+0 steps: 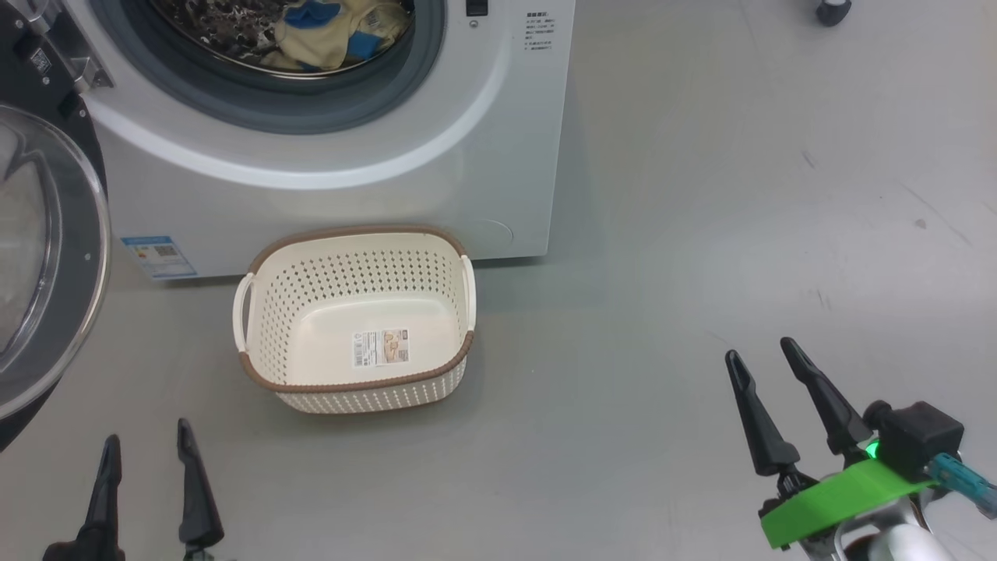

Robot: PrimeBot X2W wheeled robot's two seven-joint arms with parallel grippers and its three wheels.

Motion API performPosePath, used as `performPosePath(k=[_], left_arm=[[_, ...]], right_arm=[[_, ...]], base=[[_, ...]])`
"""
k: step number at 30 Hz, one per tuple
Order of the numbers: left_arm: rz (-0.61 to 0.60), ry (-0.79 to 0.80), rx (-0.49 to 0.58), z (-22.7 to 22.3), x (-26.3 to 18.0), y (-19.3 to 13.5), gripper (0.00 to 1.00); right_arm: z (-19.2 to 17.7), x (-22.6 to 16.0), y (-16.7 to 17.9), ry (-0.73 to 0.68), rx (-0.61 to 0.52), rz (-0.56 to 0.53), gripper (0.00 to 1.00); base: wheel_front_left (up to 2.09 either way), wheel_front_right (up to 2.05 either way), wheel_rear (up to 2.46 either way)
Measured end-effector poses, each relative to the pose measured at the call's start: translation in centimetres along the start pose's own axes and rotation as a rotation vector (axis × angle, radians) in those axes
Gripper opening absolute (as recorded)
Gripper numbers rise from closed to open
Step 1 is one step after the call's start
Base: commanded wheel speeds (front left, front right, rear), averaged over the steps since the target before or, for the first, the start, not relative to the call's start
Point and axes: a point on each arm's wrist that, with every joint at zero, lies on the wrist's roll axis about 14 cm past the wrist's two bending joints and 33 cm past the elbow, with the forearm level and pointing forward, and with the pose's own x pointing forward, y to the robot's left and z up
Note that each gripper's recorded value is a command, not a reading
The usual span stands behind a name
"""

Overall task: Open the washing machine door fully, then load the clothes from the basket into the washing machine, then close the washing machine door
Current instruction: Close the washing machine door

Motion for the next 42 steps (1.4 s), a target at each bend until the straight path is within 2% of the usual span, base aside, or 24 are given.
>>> performPosePath(k=[42], left_arm=[[0.041, -0.023, -0.011, 0.58, -0.66, 0.65, 1.0]], right_arm=[[0.32, 0.28, 0.85, -0.008, -0.009, 0.037, 1.0]], base=[[0.0, 0.0, 0.0]])
